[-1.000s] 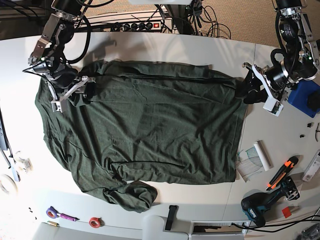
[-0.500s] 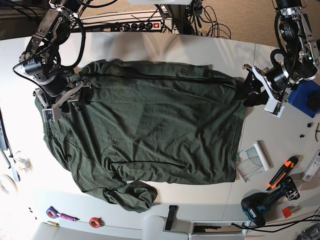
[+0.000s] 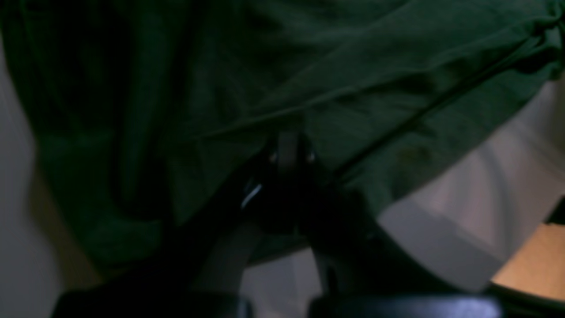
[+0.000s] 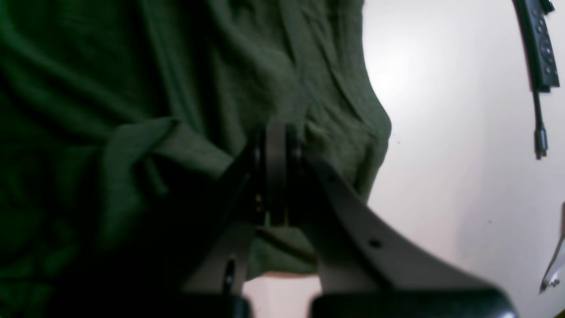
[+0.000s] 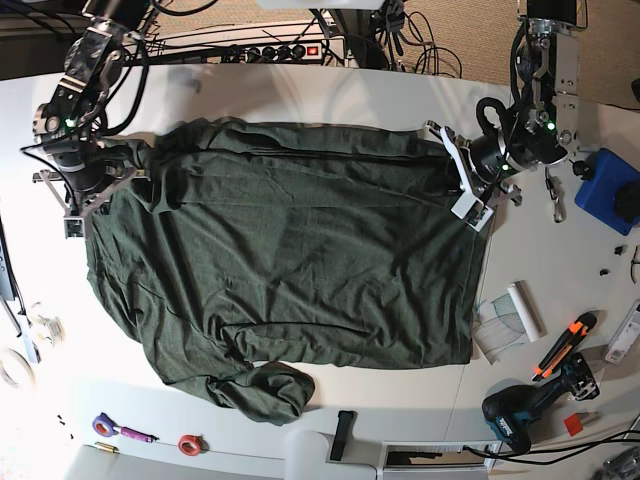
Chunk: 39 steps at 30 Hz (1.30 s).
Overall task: Layout the t-shirt on the table in an organized manner, then fold the t-shirt properly
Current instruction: 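Pull the held shirt corners apart with both grippers to flatten it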
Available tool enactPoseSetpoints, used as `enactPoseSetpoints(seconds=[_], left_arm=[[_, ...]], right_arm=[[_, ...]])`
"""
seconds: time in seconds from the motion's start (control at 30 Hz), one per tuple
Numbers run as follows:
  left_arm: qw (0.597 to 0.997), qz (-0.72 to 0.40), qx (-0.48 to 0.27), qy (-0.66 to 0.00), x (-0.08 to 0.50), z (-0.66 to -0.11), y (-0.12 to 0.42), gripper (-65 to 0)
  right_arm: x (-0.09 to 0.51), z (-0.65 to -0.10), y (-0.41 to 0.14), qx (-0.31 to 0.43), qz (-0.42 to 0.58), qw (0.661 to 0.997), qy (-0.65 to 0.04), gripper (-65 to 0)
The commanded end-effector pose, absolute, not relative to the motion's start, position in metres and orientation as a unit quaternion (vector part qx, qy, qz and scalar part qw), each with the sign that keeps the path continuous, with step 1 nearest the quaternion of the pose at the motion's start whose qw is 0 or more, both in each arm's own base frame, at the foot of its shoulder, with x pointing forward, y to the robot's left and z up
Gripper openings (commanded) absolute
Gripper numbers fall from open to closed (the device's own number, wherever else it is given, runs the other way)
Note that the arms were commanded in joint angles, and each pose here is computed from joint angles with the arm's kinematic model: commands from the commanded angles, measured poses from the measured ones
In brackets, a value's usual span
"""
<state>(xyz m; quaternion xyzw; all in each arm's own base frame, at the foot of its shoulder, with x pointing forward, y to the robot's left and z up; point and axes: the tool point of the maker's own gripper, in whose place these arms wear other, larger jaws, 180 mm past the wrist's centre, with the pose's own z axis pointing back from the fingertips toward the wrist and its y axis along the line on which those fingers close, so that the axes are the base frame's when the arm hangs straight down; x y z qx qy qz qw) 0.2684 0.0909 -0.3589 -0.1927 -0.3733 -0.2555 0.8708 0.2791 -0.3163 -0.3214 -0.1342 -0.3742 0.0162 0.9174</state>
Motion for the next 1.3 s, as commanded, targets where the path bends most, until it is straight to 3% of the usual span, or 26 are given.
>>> enactPoseSetpoints(seconds=[0.0,0.27,0.4,0.8,1.03,1.27], left_arm=[[0.862,-0.252,-0.192,-0.395,0.276,-0.348,0.092,-65.0],[0.871,-0.248,-0.164,-0.391,0.278,-0.353,0.101,-65.0],[0.884,-0.230,-0.132,-0.385,0.282,-0.358,0.113,-65.0],[0.911,-0.195,-0.144,-0.333,0.271,-0.407,0.127,-65.0],[0.913,-0.196,-0.144,-0.329,0.270,-0.409,0.127,-65.0],[0.928,-0.208,-0.135,-0.278,0.252,-0.422,0.134,-65.0]], right_arm=[[0.285,-0.311,-0.326,-0.149,0.010,0.910,-0.388,-65.0],[0.259,-0.331,-0.352,-0.182,-0.042,0.927,-0.324,-65.0],[0.247,-0.338,-0.354,-0.190,-0.041,0.922,-0.334,-65.0],[0.254,-0.333,-0.355,-0.193,-0.036,0.908,-0.369,-65.0],[0.240,-0.378,-0.362,-0.169,-0.052,0.933,-0.313,-65.0],[0.220,-0.398,-0.363,-0.162,-0.060,0.951,-0.258,-65.0]])
